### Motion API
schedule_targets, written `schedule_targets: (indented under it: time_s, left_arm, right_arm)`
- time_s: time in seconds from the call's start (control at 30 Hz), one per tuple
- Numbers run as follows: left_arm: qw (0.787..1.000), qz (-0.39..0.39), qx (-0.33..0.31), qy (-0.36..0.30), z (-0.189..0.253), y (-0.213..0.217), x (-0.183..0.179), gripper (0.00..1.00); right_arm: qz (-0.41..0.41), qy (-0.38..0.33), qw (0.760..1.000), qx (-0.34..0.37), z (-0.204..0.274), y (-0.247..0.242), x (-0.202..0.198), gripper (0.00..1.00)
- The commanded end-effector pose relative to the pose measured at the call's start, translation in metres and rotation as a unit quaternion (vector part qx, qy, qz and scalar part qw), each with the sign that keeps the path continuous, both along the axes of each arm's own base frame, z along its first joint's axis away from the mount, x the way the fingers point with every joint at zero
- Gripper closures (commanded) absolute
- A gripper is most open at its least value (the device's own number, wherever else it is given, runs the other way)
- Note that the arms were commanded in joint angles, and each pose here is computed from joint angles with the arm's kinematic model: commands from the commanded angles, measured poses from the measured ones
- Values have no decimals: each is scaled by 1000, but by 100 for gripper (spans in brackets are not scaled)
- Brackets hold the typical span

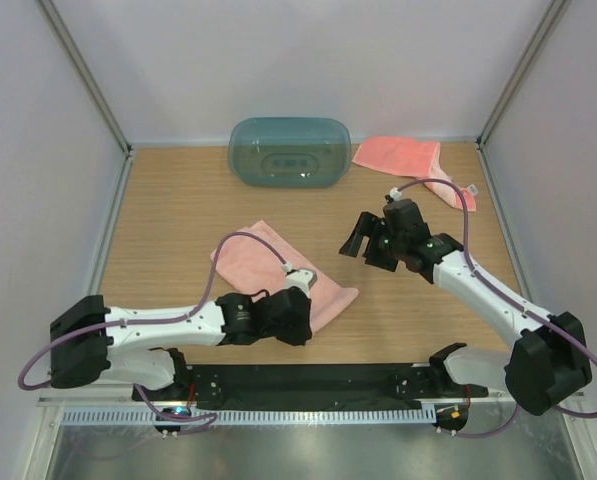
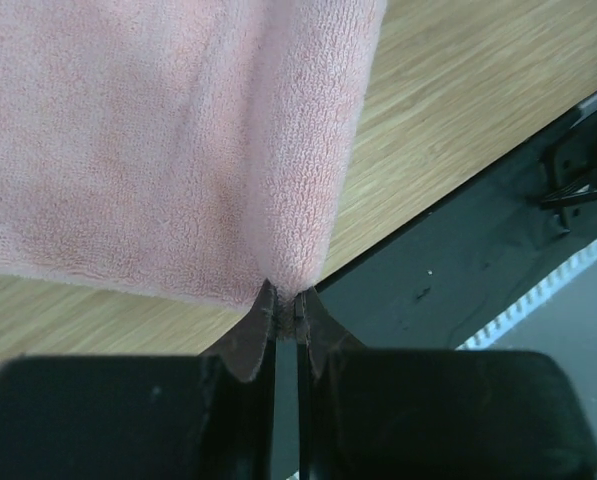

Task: Roll the towels
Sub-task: Fold the towel

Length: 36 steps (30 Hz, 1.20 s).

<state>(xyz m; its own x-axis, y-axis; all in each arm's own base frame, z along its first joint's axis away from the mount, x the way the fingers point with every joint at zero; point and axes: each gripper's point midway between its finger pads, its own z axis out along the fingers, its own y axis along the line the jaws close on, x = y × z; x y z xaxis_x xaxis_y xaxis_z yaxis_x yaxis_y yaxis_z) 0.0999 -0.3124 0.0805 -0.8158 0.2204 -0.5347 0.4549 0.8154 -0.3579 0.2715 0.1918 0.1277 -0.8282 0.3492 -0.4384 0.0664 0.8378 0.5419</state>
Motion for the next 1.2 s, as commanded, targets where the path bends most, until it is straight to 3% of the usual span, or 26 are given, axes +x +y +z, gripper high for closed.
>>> schedule_targets:
  time_s: [0.0, 0.33, 0.5, 0.6, 0.9, 1.17]
  left_arm:
    - [996, 45, -73, 39, 21, -6, 2, 100]
    - [961, 193, -141, 135, 8, 39, 29, 100]
    - [947, 237, -136, 167, -10, 61, 35, 100]
    - [945, 244, -126, 177, -18, 66, 36, 100]
    - [953, 233, -87, 173, -30, 71, 53, 99]
    - [968, 198, -34, 151, -25, 67, 72, 98]
  right_arm:
    - [-6, -35, 999, -16, 25, -9, 4, 18]
    - [15, -41, 999, 6, 32, -3, -4, 19]
    - [57, -42, 996, 48, 36, 14, -13, 25]
    - [87, -49, 992, 77, 36, 27, -20, 33]
    - [194, -50, 970, 135, 24, 82, -51, 77]
    - [219, -40, 964, 145, 2, 113, -48, 80]
